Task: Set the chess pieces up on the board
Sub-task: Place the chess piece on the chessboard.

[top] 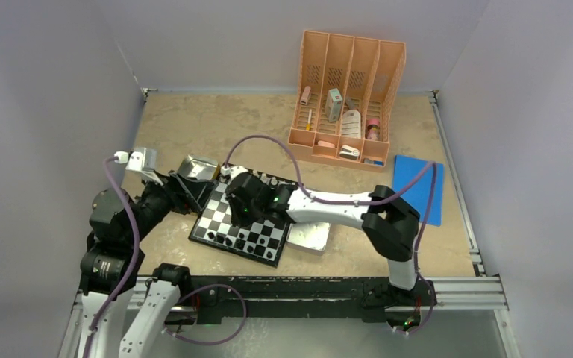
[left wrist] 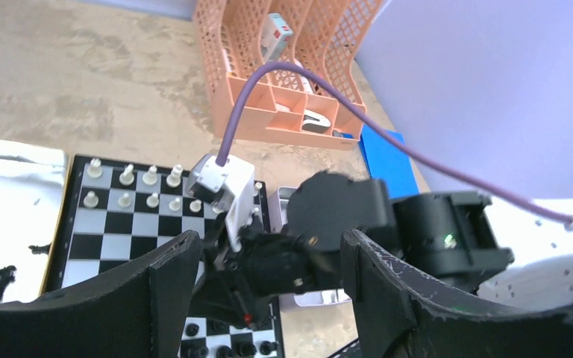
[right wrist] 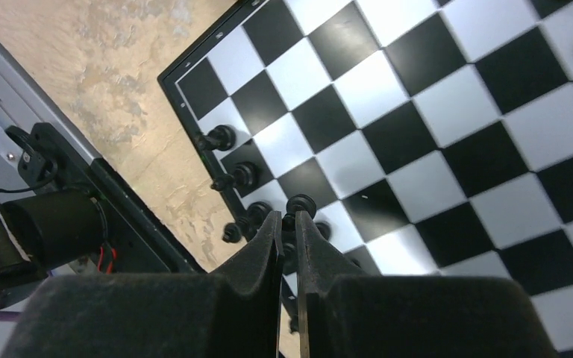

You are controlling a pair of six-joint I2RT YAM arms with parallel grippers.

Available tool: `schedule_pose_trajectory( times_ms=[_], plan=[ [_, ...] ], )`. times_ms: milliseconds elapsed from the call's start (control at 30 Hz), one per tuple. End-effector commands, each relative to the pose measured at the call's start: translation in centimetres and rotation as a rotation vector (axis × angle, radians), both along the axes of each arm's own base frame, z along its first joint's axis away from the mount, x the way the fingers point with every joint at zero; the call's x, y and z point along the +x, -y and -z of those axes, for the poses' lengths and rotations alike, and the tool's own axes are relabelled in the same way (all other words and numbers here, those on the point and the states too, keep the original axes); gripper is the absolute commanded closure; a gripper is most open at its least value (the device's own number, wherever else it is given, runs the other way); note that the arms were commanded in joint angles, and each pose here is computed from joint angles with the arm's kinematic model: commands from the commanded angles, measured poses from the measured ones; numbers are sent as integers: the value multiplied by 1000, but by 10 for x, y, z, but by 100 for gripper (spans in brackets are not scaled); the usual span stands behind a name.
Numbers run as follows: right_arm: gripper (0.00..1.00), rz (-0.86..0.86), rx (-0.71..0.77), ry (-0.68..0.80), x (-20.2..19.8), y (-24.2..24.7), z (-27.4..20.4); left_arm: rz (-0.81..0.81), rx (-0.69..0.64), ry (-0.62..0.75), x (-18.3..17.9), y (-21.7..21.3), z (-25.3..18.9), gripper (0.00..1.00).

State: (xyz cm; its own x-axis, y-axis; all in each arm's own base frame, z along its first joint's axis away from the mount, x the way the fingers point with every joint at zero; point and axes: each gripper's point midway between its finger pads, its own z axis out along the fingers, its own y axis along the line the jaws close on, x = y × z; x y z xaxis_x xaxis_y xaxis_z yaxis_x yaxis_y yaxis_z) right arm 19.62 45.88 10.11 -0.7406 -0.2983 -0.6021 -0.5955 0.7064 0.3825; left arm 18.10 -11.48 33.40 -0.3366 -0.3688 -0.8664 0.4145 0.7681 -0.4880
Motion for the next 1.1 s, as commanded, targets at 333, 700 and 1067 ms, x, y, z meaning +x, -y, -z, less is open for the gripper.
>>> schedule_pose_trajectory(
  times_ms=[333,700,1067],
  plan=[
    [90,10,-84,66,-4,-26,15,-292,-102,27,-26,-47,-44,30],
    [89,-16,-86,34,-10,-30,24,-294,-94,2,-24,-47,-40,29],
    [84,-16,-104,27,-13,-28,32,-304,-92,-21,-25,-48,-30,29]
  ],
)
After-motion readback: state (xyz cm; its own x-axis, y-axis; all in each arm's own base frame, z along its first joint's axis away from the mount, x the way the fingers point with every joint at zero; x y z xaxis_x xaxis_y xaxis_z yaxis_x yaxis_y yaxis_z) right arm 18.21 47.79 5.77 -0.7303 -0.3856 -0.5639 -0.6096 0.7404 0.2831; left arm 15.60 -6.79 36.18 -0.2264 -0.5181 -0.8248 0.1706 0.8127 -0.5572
